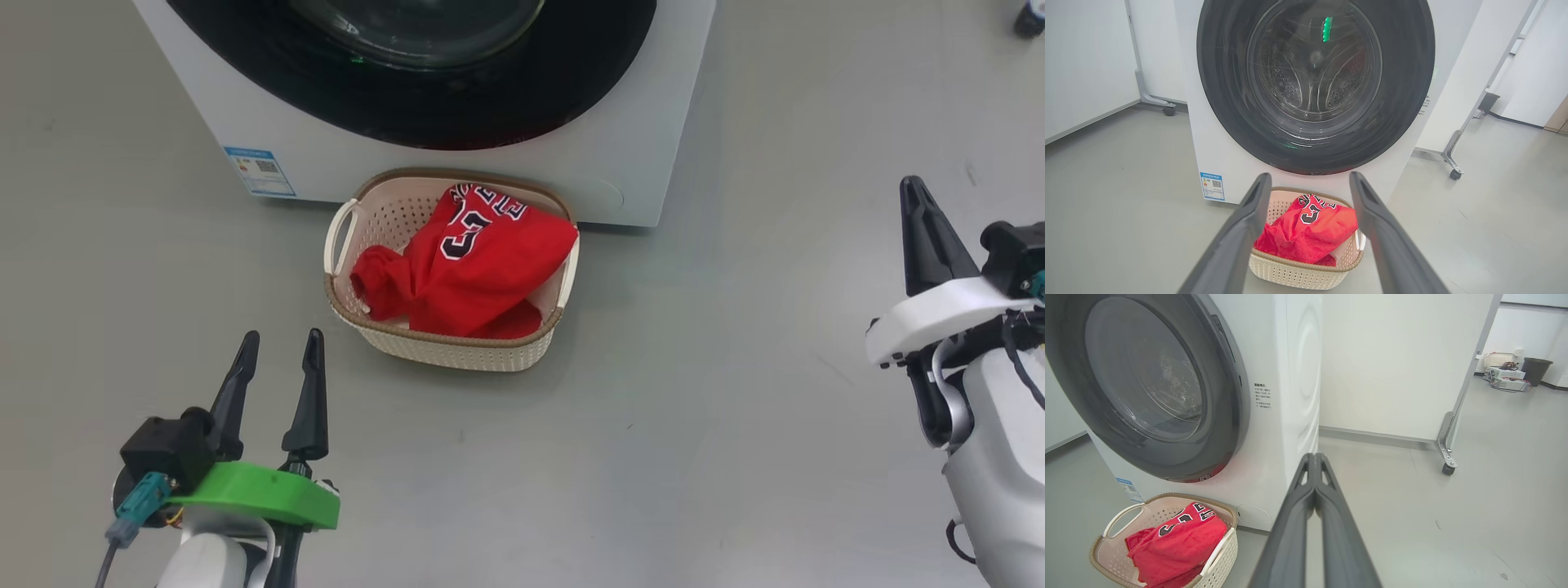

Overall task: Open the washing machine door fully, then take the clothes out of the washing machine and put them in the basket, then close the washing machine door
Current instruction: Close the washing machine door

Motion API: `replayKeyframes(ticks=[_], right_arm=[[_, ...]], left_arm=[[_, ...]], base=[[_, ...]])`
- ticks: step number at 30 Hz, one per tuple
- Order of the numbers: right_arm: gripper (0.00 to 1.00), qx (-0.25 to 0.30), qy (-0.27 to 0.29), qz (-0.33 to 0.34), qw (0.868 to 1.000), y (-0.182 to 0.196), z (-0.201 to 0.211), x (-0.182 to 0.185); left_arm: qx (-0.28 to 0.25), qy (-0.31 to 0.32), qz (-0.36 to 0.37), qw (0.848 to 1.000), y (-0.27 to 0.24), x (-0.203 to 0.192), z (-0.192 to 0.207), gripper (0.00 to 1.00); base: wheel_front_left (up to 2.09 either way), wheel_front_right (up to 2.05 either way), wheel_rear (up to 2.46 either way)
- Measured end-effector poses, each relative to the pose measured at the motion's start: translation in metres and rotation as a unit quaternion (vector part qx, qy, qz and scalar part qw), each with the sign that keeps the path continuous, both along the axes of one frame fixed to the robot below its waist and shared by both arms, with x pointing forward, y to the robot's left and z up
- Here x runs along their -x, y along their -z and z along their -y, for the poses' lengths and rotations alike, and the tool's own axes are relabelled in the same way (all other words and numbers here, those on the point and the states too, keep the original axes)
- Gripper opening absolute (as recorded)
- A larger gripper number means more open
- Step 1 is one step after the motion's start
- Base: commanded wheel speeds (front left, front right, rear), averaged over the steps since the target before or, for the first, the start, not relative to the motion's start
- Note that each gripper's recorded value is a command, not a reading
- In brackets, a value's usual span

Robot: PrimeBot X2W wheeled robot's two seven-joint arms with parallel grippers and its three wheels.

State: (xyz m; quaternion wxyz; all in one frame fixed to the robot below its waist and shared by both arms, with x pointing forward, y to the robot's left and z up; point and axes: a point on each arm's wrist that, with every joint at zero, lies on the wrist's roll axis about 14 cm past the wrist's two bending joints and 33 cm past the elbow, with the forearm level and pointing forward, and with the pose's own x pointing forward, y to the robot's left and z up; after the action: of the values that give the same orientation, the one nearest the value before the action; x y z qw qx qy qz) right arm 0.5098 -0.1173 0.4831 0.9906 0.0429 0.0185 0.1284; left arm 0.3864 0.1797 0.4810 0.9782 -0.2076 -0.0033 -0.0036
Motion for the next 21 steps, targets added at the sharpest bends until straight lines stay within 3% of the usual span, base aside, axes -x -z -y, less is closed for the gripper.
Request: replayKeyframes(ticks=[11,21], right_arm=[[0.0,-0.021,0.074,-0.009,0.997,0.003,0.047,0.061],[0.0,-0.039,0.106,-0.013,0.993,0.007,0.059,0.105]], left_arm=[[0.0,0.024,0.017,1.0,-0.01,0.009,0.017,1.0],[-0.004,0.029,0.026,0.999,-0.016,0.019,0.02,1.0]], base=[[0.0,0.0,0.0],[0.0,0.0,0.0]])
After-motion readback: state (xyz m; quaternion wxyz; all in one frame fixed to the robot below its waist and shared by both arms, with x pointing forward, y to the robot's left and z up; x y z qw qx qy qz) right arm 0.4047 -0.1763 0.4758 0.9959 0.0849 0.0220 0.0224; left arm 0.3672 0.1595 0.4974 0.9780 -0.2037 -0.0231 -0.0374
